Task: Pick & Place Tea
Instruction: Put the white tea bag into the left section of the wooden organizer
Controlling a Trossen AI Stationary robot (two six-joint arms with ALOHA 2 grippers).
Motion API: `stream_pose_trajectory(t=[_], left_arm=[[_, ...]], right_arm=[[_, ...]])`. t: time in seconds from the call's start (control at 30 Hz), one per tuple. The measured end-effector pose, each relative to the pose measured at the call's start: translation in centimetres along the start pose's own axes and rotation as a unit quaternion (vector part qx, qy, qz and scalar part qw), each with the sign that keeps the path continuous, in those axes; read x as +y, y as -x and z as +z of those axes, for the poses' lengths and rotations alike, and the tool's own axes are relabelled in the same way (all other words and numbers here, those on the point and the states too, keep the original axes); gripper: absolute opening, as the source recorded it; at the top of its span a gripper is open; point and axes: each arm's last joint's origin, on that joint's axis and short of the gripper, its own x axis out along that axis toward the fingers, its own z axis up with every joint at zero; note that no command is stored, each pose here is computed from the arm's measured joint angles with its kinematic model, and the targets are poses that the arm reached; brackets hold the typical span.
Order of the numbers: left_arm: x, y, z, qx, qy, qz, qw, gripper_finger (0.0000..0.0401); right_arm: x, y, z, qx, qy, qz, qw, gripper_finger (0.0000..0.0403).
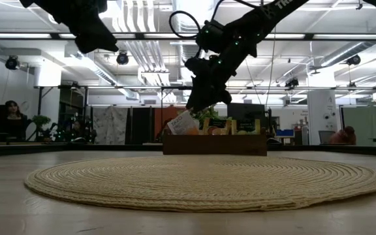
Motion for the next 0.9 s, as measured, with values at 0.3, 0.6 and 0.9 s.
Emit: stream_pose_trajectory(t=[0.3,0.6,0.9], left_arm=[[0.0,0.1,-0.1,-0.003,-0.001,0.0,1.0,0.0131],[-0.1,0.4,0.0,-0.011,-0.001,0.0,1.0,0.0131],[-0.1,0.6,0.1,-0.018,-0.001,0.0,1.0,0.0131]], right_arm=[[-0.3,-1.7,-0.5,0.008,-0.013,0.001,1.0,0.0133],[0.0,-2.7,-0.5,-0.005,-0.018,0.016,1.0,0.0127],[0.0,-2.7,-0.5,-0.004,-0.012,0.014,1.0,0.0032]])
